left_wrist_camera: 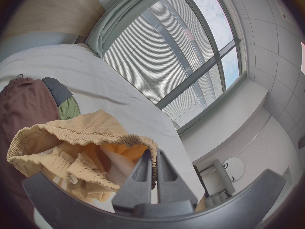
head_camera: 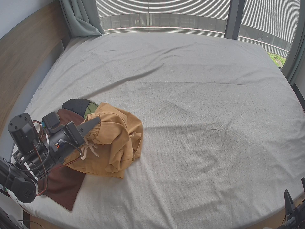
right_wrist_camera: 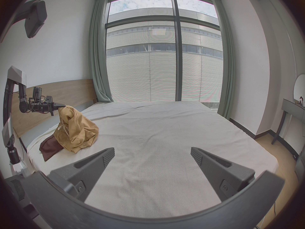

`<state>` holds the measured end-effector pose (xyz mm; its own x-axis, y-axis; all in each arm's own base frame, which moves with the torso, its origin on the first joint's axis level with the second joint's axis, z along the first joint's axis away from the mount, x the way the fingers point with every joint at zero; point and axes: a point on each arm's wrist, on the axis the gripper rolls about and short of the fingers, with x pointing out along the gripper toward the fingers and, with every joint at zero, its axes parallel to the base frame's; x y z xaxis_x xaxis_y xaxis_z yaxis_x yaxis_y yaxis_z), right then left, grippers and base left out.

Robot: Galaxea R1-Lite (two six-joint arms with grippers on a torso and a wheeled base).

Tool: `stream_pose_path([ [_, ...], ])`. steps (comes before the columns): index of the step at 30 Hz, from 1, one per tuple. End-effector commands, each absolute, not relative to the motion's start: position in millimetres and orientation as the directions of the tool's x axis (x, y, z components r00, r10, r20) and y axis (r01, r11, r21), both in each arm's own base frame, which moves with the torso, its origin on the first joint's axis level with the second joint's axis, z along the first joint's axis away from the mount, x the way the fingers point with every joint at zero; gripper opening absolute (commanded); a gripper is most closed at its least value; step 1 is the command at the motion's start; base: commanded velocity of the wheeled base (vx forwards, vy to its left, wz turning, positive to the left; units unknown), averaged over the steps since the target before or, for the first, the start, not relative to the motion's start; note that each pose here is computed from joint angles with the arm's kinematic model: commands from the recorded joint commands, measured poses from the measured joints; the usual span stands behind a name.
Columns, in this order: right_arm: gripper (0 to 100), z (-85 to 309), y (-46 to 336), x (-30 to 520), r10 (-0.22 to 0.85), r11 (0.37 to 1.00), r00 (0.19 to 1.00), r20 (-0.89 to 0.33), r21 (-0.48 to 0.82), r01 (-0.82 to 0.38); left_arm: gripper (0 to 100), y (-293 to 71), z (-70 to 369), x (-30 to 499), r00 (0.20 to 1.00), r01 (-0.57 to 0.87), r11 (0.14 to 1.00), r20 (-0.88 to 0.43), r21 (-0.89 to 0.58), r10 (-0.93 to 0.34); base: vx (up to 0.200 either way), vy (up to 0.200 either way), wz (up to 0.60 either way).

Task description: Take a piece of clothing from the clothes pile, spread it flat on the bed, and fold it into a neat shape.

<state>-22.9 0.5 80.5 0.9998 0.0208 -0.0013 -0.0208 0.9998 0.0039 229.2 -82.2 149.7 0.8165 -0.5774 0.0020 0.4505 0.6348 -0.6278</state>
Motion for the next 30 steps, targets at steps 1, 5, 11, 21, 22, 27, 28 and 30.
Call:
stream_pose_path([
  [1, 100, 75.2, 0.5, -22.8, 0.021, 1.000, 1.000, -0.003, 0.005, -0.021, 0, -100.7, 160.3, 228.5, 0.808, 0.468, 0.587, 0.049, -0.661, -0.588, 0.000, 0.000, 0.00],
  [5, 100, 75.2, 0.4, -22.8, 0.020, 1.000, 1.000, -0.003, 0.003, -0.020, 0, -116.2, 174.2, 224.4, 0.814, 0.469, 0.540, 0.105, -0.699, -0.571, 0.000, 0.000, 0.00],
  [11, 100, 75.2, 0.5, -22.8, 0.021, 1.000, 1.000, -0.003, 0.003, -0.021, 0, -135.3, 180.5, 218.5, 0.803, 0.473, 0.486, 0.133, -0.735, -0.581, 0.000, 0.000, 0.00],
  [21, 100, 75.2, 0.5, -22.8, 0.021, 1.000, 1.000, -0.003, 0.003, -0.021, 0, -164.1, 196.8, 217.2, 0.806, 0.479, 0.422, 0.195, -0.770, -0.559, 0.000, 0.000, 0.00],
  [22, 100, 75.2, 0.5, -22.8, 0.020, 1.000, 1.000, -0.003, 0.003, -0.020, 0, -168.6, 196.7, 216.6, 0.801, 0.482, 0.416, 0.196, -0.771, -0.565, 0.000, 0.000, 0.00],
  [27, 100, 75.2, 0.5, -22.8, 0.021, 1.000, 1.000, -0.003, 0.003, -0.021, 0, -180.7, 196.5, 212.8, 0.781, 0.478, 0.365, 0.196, -0.799, -0.593, 0.000, 0.000, 0.00],
  [28, 100, 75.2, 0.5, -22.8, 0.021, 1.000, 1.000, -0.003, 0.003, -0.021, 0, -183.4, 195.7, 211.9, 0.776, 0.477, 0.356, 0.195, -0.803, -0.600, 0.000, 0.000, 0.00],
  [30, 100, 75.2, 0.5, -22.8, 0.021, 1.000, 1.000, -0.003, 0.003, -0.021, 0, -189.1, 193.8, 211.2, 0.765, 0.477, 0.342, 0.192, -0.809, -0.615, 0.000, 0.000, 0.00],
])
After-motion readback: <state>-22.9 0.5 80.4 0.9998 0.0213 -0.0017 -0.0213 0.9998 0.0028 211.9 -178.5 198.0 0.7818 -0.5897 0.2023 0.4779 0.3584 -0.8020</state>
